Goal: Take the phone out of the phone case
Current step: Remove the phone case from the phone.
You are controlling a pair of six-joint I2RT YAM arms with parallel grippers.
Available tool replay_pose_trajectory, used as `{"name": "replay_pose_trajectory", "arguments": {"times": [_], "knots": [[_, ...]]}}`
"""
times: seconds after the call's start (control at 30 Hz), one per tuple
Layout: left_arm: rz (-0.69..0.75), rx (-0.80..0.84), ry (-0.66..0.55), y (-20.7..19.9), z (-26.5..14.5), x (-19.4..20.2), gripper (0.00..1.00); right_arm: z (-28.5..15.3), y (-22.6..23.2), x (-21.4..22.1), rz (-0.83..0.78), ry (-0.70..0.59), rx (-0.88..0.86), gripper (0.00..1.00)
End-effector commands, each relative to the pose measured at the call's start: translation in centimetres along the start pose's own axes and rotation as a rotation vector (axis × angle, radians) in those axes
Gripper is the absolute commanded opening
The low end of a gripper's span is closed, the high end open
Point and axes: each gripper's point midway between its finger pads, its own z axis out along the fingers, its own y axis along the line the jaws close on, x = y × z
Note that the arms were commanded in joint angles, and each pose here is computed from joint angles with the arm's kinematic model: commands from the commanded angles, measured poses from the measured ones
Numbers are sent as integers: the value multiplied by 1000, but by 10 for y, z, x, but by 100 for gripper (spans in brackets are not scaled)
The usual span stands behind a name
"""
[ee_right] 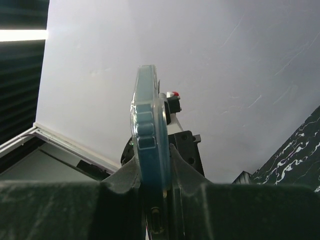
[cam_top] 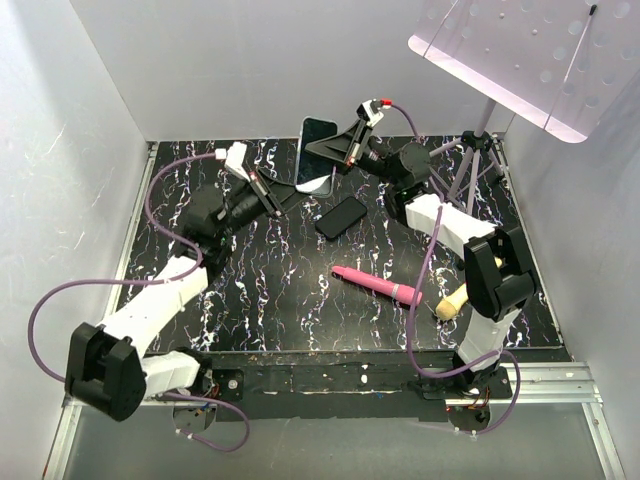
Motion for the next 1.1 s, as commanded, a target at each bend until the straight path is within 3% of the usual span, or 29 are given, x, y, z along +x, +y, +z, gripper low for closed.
{"name": "replay_pose_trajectory", "arguments": {"times": [0.0, 0.1, 0.23, 0.4, 0.53, 0.63, 0.87, 1.07], "knots": [[277, -704, -281, 173, -55, -4, 0, 24, 134, 84, 91, 233, -357, 1], [306, -785, -286, 191, -63, -9, 0, 29, 139, 75, 180, 203, -413, 1], [310, -729, -291, 183, -57, -10, 0, 31, 145, 75, 190, 204, -402, 1], [275, -570, -121, 143, -44, 10, 3, 12, 111, 71, 111, 187, -273, 1], [149, -415, 64, 105, -44, 48, 44, -11, 74, 54, 64, 136, -173, 1], [63, -268, 146, 71, -50, 68, 65, -25, 53, 42, 53, 105, -126, 1], [-139, 164, 299, -31, -59, 84, 55, -38, 26, 23, 23, 83, -69, 1], [-259, 259, 232, -66, -64, 82, 53, -39, 13, 16, 47, 62, -35, 1]]}}
